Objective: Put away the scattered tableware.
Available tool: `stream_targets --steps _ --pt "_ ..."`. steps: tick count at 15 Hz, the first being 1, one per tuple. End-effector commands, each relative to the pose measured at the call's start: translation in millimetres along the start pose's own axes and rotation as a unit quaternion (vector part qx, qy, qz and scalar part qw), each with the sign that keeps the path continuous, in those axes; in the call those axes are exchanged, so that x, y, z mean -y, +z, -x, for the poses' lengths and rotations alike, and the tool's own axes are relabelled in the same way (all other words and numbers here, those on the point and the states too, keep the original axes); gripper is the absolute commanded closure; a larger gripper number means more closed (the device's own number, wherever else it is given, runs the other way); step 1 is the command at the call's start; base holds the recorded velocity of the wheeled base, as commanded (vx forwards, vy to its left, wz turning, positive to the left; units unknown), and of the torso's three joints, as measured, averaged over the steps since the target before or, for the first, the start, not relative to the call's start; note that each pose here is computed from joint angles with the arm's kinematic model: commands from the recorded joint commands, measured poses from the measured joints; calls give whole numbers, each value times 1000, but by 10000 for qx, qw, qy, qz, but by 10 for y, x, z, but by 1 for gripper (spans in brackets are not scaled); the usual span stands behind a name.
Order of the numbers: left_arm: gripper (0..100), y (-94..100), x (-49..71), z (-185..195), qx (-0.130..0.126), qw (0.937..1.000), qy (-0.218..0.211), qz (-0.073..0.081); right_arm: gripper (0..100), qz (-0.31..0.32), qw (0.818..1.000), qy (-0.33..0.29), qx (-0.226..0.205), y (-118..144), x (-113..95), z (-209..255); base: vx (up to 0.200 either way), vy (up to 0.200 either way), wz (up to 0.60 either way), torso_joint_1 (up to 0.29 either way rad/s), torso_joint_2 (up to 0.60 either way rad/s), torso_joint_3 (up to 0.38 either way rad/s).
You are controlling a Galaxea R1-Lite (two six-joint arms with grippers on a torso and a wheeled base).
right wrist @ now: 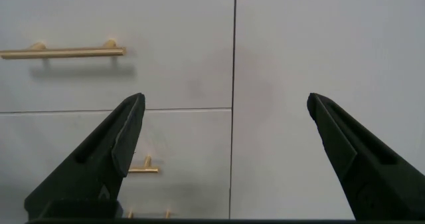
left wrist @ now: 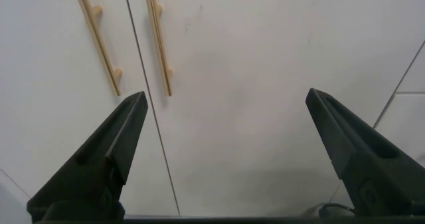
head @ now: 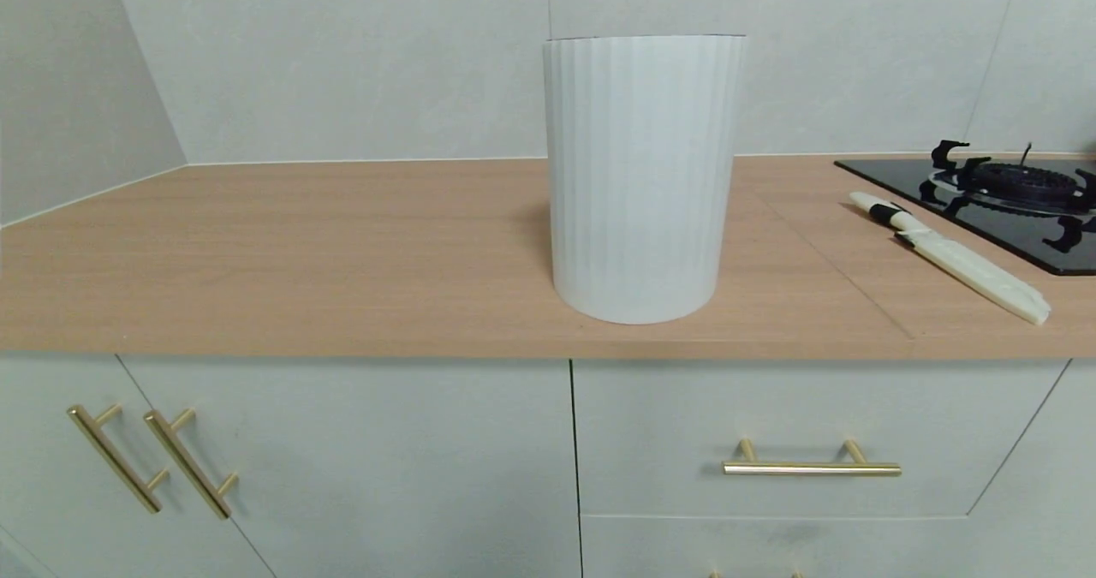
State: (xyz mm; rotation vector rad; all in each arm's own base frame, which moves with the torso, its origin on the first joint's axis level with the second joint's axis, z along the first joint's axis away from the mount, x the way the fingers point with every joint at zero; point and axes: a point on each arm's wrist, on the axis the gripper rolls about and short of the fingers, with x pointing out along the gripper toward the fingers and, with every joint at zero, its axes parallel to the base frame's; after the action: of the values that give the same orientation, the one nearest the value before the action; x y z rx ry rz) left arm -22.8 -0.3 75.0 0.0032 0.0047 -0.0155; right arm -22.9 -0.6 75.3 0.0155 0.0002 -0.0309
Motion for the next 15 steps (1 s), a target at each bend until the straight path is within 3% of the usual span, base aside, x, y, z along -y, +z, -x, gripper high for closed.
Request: stream_targets --steps 1,15 --pt "0 0 0 0 0 10000 1 1 0 1 10000 1 -6 0 0 -1 0 0 0 188 -408 -295" --pt "0 0 0 0 0 10000 1 1 0 1 10000 -7 -5 0 0 -1 0 0 0 193 -491 -283"
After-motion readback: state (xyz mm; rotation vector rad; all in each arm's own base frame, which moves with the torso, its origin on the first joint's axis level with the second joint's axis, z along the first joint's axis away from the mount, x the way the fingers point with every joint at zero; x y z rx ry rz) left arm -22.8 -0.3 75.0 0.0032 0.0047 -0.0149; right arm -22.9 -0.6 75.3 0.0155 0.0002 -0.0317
